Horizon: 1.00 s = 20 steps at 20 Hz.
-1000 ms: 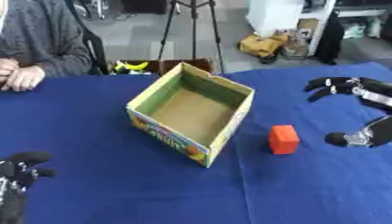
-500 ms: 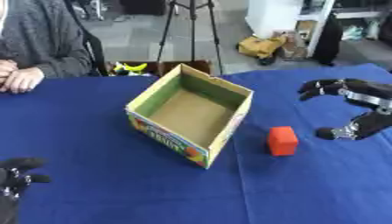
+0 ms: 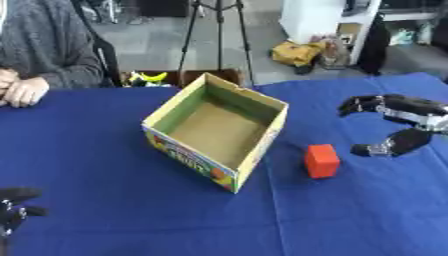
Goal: Pick up objects on the table and place them in the box.
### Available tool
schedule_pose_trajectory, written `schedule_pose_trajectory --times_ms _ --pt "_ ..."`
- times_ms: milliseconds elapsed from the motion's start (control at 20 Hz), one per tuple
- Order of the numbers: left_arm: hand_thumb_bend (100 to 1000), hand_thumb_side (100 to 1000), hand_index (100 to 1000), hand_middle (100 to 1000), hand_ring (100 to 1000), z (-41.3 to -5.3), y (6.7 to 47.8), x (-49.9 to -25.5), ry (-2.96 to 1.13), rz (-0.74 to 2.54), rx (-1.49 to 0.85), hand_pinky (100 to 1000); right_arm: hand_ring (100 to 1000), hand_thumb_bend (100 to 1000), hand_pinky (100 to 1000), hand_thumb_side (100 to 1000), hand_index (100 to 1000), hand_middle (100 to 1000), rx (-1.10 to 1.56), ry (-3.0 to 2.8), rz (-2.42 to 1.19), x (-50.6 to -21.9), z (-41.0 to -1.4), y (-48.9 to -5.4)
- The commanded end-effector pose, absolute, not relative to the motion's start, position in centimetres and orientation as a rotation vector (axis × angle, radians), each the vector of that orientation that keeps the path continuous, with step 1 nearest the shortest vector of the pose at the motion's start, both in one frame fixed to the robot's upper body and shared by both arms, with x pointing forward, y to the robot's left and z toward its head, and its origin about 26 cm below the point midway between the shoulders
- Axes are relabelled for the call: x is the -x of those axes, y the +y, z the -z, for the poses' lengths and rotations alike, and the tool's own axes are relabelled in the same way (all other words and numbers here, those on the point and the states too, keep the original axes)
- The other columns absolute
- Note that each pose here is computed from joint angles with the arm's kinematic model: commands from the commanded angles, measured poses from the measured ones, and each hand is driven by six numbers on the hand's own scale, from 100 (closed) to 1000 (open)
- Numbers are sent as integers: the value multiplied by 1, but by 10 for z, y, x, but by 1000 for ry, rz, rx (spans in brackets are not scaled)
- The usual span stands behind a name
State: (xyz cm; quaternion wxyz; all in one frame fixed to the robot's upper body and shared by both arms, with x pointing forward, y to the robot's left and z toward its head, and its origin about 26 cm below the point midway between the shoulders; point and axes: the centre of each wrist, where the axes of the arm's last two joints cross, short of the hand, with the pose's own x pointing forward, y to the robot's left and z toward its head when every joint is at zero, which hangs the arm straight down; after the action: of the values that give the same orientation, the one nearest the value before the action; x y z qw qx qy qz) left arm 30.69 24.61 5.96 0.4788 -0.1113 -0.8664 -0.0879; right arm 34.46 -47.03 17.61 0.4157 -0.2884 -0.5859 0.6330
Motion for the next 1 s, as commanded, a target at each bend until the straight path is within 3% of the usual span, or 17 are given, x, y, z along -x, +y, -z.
schedule_pose_trajectory --times_ms 50,1000 --pt "100 773 709 630 735 -70 247 -309 -2143 248 279 568 1000 482 850 792 911 898 784 -1455 -1590 -344 -188 -481" --pt "100 776 709 630 736 -71 245 -310 -2149 242 286 568 1000 494 865 873 923 905 718 -1418 -1692 -347 -179 -469"
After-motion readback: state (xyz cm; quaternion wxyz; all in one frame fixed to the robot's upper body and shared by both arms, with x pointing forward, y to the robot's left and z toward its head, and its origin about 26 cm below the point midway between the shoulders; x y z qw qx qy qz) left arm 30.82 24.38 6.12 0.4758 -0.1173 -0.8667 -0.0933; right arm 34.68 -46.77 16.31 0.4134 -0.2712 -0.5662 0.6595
